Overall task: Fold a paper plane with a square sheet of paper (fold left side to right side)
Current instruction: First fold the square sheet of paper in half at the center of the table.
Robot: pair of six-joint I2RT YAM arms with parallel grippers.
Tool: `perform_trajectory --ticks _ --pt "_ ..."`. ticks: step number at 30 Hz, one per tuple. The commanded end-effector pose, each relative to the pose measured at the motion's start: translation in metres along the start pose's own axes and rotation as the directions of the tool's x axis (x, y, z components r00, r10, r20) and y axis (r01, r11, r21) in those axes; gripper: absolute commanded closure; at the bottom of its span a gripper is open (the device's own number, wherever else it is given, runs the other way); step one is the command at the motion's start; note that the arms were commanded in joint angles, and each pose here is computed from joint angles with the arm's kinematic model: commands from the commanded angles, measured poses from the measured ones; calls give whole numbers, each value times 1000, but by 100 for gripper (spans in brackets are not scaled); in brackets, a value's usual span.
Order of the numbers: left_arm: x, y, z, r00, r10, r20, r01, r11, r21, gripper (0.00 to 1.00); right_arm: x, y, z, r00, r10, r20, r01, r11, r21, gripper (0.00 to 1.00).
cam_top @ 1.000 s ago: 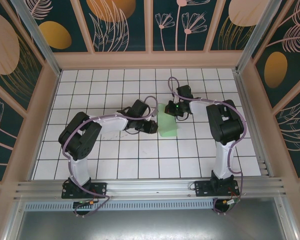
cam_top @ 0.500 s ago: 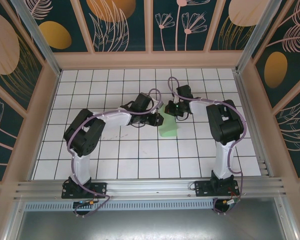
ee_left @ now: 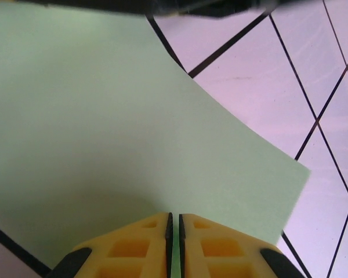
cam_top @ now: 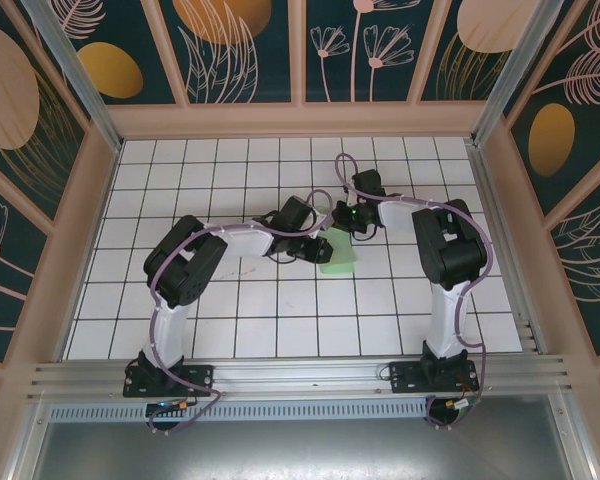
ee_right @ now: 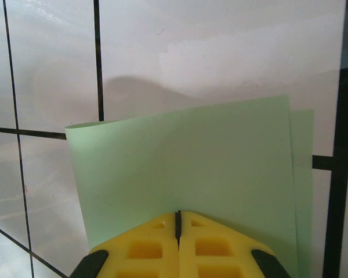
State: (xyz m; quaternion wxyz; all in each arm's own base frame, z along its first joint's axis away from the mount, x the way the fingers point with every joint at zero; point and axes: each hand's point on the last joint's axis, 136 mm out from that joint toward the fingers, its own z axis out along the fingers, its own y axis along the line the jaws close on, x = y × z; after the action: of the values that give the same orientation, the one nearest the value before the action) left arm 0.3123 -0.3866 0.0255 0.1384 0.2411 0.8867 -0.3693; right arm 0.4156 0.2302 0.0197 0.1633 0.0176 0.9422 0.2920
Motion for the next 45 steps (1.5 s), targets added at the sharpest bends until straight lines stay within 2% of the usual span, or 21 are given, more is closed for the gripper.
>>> perform_trajectory --ticks 1,12,22,26,30,33,39,45 --pt "17 0 4 999 15 -34 -15 1000 17 84 22 -30 12 997 27 -74 -18 993 116 98" --pt "57 -1 -5 995 -6 -100 8 1000 23 85 21 -30 12 997 26 -75 -17 993 118 98" --pt "74 -14 -22 994 7 -113 -1 999 53 85 22 -31 13 997 29 -78 -19 993 120 98" --pt "64 -25 -33 997 22 -81 -16 997 71 84 22 -31 13 996 29 -81 -19 993 120 98" --pt "26 -44 -57 999 22 29 -26 991 132 84 21 -30 12 997 28 -79 -18 993 119 98" --pt "-1 -43 -71 994 -7 108 -11 987 162 85 22 -29 12 997 26 -78 -17 993 117 98" --pt "-33 -17 -48 991 -44 125 30 993 112 85 19 -25 11 997 20 -70 -12 994 106 98" --pt "-40 7 -26 990 -71 119 67 997 43 85 16 -18 9 998 15 -57 -10 997 79 97"
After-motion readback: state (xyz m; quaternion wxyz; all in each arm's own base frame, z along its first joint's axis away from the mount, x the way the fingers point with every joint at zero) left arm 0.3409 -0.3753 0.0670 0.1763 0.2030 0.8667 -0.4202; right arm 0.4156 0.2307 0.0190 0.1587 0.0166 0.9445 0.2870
